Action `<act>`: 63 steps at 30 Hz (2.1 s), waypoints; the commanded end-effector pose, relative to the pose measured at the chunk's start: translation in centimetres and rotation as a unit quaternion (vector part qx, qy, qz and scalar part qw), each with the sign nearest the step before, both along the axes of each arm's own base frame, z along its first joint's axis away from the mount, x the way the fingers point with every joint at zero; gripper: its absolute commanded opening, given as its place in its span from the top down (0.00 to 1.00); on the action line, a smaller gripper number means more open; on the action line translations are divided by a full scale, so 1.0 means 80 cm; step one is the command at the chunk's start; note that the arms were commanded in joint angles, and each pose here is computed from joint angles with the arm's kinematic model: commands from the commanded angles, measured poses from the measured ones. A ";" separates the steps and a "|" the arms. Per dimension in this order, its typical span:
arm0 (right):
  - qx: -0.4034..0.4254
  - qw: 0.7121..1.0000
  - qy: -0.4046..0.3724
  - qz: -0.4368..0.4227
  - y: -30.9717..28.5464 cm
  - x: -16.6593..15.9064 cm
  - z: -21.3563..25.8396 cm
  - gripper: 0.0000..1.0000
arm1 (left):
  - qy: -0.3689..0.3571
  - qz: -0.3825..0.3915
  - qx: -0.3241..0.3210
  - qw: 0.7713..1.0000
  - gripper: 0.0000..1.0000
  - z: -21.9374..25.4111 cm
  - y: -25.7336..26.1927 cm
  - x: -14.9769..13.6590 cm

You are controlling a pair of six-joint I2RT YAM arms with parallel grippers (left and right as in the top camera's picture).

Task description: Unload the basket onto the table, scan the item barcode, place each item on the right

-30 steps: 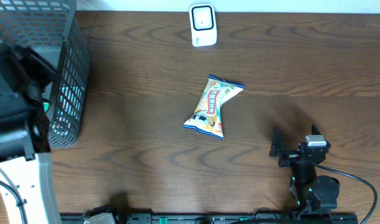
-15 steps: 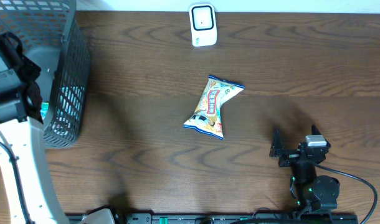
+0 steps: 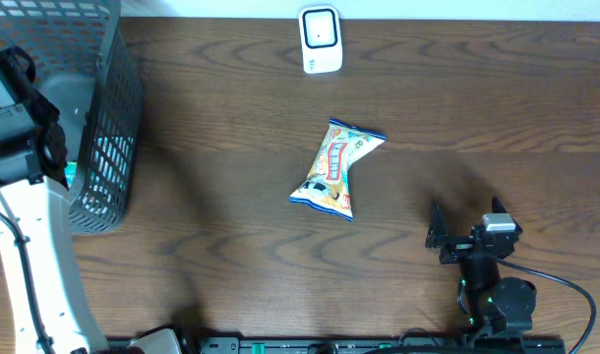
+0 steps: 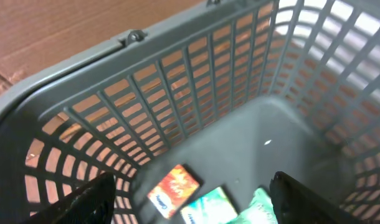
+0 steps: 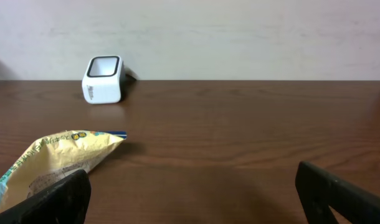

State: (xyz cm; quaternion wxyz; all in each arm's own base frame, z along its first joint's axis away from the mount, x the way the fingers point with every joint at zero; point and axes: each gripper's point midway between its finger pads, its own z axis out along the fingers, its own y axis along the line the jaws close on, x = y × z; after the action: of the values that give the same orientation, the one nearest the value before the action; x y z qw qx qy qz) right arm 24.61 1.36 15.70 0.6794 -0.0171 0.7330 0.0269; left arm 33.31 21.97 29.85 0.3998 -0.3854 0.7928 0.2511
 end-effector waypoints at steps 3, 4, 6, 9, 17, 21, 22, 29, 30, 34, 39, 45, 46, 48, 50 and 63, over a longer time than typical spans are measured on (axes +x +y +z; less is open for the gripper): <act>0.005 1.000 0.001 -0.001 0.000 0.000 -0.001 0.01 | 0.070 -0.030 0.028 0.997 0.22 -0.018 0.009 0.007; 0.005 1.000 0.001 -0.001 0.000 0.000 -0.001 0.01 | 0.077 -0.035 0.032 0.996 0.22 -0.019 0.010 0.008; 0.005 1.000 0.001 -0.001 0.000 0.000 -0.001 0.01 | 0.099 -0.051 0.044 0.993 0.22 -0.022 0.011 0.012; 0.005 1.000 0.001 -0.001 0.000 0.000 -0.001 0.01 | 0.147 -0.086 0.068 0.983 0.22 -0.029 0.013 0.015; 0.005 1.000 0.001 -0.001 0.000 0.000 -0.001 0.01 | 0.178 -0.081 0.067 0.978 0.22 -0.043 0.033 0.005; 0.005 1.000 0.001 -0.001 0.000 0.000 -0.001 0.01 | 0.179 -0.067 0.062 0.980 0.22 -0.045 0.044 -0.004; 0.005 1.000 0.001 -0.001 0.000 0.000 -0.001 0.01 | 0.179 -0.067 0.058 0.980 0.22 -0.047 0.046 -0.005; 0.005 1.000 0.001 -0.001 0.000 0.000 -0.001 0.01 | 0.188 -0.082 0.015 0.979 0.22 -0.080 0.052 -0.008; 0.005 1.000 0.001 -0.001 0.000 0.000 -0.001 0.01 | 0.192 -0.081 0.011 0.978 0.22 -0.085 0.053 -0.008; 0.005 1.000 0.001 -0.001 0.000 0.000 -0.001 0.01 | 0.197 -0.081 0.006 0.977 0.22 -0.092 0.054 -0.007; 0.005 1.000 0.001 -0.001 0.000 0.000 -0.001 0.01 | 0.195 -0.076 0.001 0.978 0.22 -0.097 0.056 -0.005; 0.005 1.000 0.001 -0.001 0.000 0.000 -0.001 0.01 | 0.196 -0.075 -0.008 0.978 0.23 -0.106 0.056 -0.002; 0.005 1.000 0.001 -0.001 0.000 0.000 -0.001 0.01 | 0.196 -0.075 -0.008 0.978 0.23 -0.106 0.056 -0.002; 0.005 1.000 0.001 -0.001 0.000 0.000 -0.001 0.01 | 0.196 -0.075 -0.008 0.978 0.23 -0.106 0.056 -0.002; 0.005 1.000 0.001 -0.001 0.000 0.000 -0.001 0.01 | 0.194 -0.073 -0.009 0.978 0.22 -0.106 0.056 -0.002; 0.005 1.000 0.001 -0.001 0.000 0.000 -0.001 0.01 | 0.182 -0.063 -0.020 0.981 0.22 -0.108 0.054 -0.002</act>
State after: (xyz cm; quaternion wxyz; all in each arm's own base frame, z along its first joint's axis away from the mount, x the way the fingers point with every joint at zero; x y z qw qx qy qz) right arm 24.61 1.36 15.70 0.6794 -0.0170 0.7330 0.0271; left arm 33.17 26.19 21.96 0.2616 -0.2812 0.8794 0.2813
